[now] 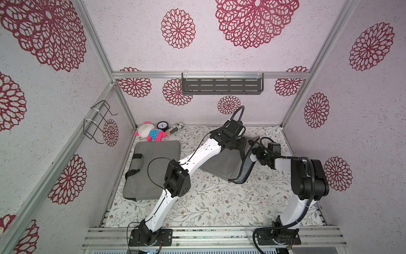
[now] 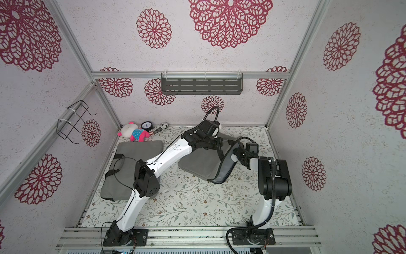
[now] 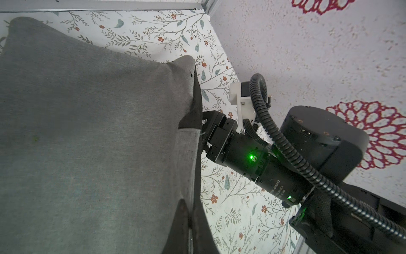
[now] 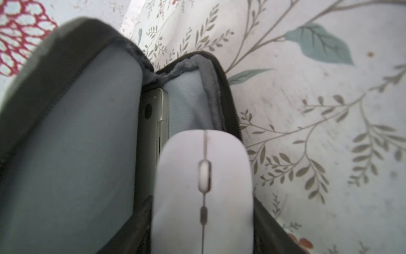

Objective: Put the mouse into the laptop bag
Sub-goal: Close the zippered laptop bag at the center of the board.

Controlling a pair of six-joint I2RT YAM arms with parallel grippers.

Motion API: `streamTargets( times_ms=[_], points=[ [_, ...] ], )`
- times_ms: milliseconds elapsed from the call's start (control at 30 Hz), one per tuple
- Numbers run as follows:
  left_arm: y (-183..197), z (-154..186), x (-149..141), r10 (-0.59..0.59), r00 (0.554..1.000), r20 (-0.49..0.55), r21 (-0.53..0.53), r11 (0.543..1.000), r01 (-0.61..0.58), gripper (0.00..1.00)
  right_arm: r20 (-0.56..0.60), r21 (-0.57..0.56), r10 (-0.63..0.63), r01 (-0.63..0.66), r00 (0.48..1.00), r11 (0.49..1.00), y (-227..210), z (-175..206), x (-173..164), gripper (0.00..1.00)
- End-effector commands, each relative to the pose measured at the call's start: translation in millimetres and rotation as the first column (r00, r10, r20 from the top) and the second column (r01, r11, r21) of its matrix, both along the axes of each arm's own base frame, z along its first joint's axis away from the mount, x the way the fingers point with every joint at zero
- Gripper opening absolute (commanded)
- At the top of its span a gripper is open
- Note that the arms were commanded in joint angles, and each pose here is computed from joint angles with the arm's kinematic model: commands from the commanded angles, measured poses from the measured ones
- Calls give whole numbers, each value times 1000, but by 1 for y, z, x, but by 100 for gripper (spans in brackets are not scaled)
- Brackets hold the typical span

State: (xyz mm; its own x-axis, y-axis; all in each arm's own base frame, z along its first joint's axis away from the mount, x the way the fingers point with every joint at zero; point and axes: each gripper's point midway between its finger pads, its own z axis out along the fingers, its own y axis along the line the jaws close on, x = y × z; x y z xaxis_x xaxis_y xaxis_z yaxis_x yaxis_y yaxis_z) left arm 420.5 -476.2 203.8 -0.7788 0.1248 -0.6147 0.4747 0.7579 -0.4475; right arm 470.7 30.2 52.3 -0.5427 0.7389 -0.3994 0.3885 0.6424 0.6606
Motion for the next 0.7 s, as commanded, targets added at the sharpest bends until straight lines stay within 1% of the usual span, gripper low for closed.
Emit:
streamTargets(
  times_ms=[0,33,133,333,467,667],
  points=[
    [3,38,3,7,998,54,-62,998,-3,0,55,-25,27,-26,998,999,2,23,12,78],
    [3,38,3,6,999,54,-64,998,-3,0,55,-30,23,-22,998,999,1,24,12,80],
    [3,38,3,4,999,54,-65,998,0,0,65,-41,13,-10,998,999,-1,30,12,80],
    [4,37,3,4,999,52,-63,998,-1,0,74,-59,-5,10,997,998,-6,36,7,60],
    [4,37,2,3,999,52,-65,998,1,0,60,-66,-13,17,998,998,-8,29,10,59],
    [4,36,2,1,999,50,-65,998,2,0,66,-47,22,-19,998,999,3,24,23,59]
  ],
)
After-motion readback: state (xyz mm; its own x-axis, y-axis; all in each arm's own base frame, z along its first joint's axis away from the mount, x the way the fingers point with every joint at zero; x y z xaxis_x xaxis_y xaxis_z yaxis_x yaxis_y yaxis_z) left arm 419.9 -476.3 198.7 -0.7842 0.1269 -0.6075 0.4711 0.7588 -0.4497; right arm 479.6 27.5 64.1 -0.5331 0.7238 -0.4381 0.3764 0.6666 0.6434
